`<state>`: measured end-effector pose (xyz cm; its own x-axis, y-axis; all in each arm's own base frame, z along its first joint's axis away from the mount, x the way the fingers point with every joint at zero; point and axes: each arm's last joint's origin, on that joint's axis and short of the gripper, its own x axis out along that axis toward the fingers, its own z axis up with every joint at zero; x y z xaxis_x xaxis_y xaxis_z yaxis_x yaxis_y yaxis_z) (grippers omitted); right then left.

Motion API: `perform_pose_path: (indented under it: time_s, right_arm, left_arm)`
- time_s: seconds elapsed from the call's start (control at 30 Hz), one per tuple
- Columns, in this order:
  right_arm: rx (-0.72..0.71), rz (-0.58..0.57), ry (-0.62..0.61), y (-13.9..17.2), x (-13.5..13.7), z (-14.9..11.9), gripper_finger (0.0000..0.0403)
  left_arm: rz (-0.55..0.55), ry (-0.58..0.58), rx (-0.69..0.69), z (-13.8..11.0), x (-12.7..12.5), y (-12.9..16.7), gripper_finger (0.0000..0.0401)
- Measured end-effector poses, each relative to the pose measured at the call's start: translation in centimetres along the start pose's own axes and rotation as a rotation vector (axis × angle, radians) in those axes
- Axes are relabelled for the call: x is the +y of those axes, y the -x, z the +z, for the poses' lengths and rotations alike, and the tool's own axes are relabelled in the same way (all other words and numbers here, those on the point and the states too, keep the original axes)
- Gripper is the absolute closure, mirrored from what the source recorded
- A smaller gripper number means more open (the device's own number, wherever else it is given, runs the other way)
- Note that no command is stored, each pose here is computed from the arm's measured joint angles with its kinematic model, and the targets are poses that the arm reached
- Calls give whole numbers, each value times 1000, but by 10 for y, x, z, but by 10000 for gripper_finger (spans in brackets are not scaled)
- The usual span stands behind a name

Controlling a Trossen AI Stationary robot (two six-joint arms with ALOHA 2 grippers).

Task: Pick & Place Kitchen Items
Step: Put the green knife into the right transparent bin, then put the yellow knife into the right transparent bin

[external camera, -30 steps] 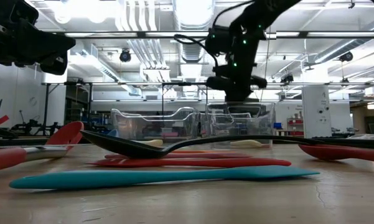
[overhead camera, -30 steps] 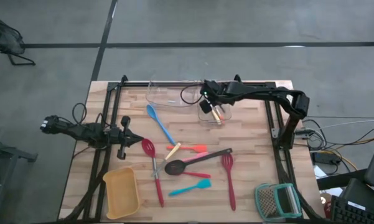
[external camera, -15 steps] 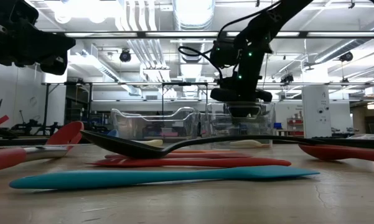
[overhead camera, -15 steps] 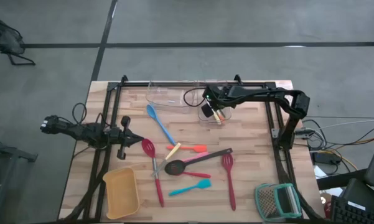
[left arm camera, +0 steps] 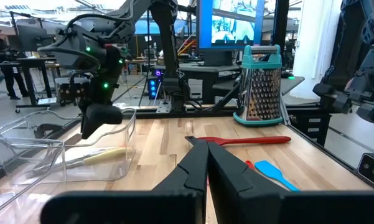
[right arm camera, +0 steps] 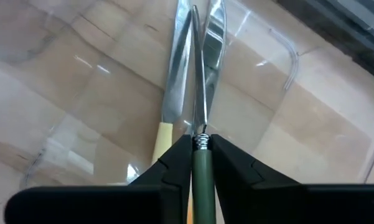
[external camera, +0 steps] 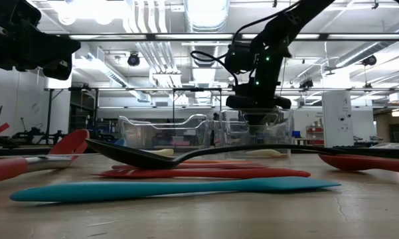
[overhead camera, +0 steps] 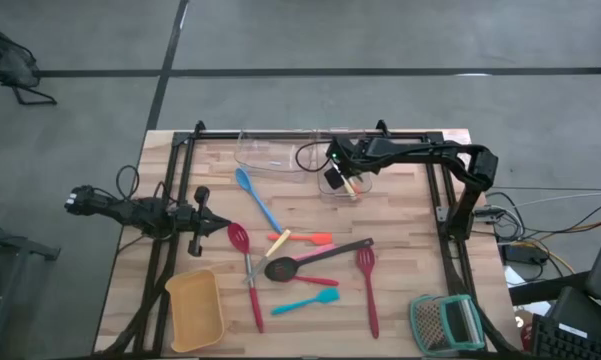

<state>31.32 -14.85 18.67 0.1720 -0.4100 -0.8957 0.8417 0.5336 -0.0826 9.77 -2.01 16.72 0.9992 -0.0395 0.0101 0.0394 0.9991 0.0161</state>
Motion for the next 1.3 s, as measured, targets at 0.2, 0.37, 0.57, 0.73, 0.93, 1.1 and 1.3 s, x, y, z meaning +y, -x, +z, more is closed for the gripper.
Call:
perform_pose_path:
  time_s: [0.2, 0.37, 0.57, 0.73, 0.93, 1.1, 1.3]
  right_arm:
    - [-11, 9, -2, 7, 0, 4, 301]
    - [-39, 29, 1, 18, 1, 5, 274]
    - [-111, 88, 135, 37, 16, 1, 248]
    - [-220, 176, 344, 54, 47, -9, 229]
    - [-365, 402, 631, 77, 95, -32, 214]
    - [-512, 598, 724, 96, 130, -48, 212]
    - [-531, 634, 803, 90, 148, -61, 227]
  left_arm:
    - [0, 0, 0, 0, 0, 0, 389]
    - [0, 0, 0, 0, 0, 0, 389]
    - [0, 0, 0, 0, 0, 0, 389]
    - [0, 0, -1, 0, 0, 0, 389]
    - [0, 0, 0, 0, 0, 0, 389]
    - [0, 0, 0, 0, 0, 0, 389]
    - [0, 0, 0, 0, 0, 0, 389]
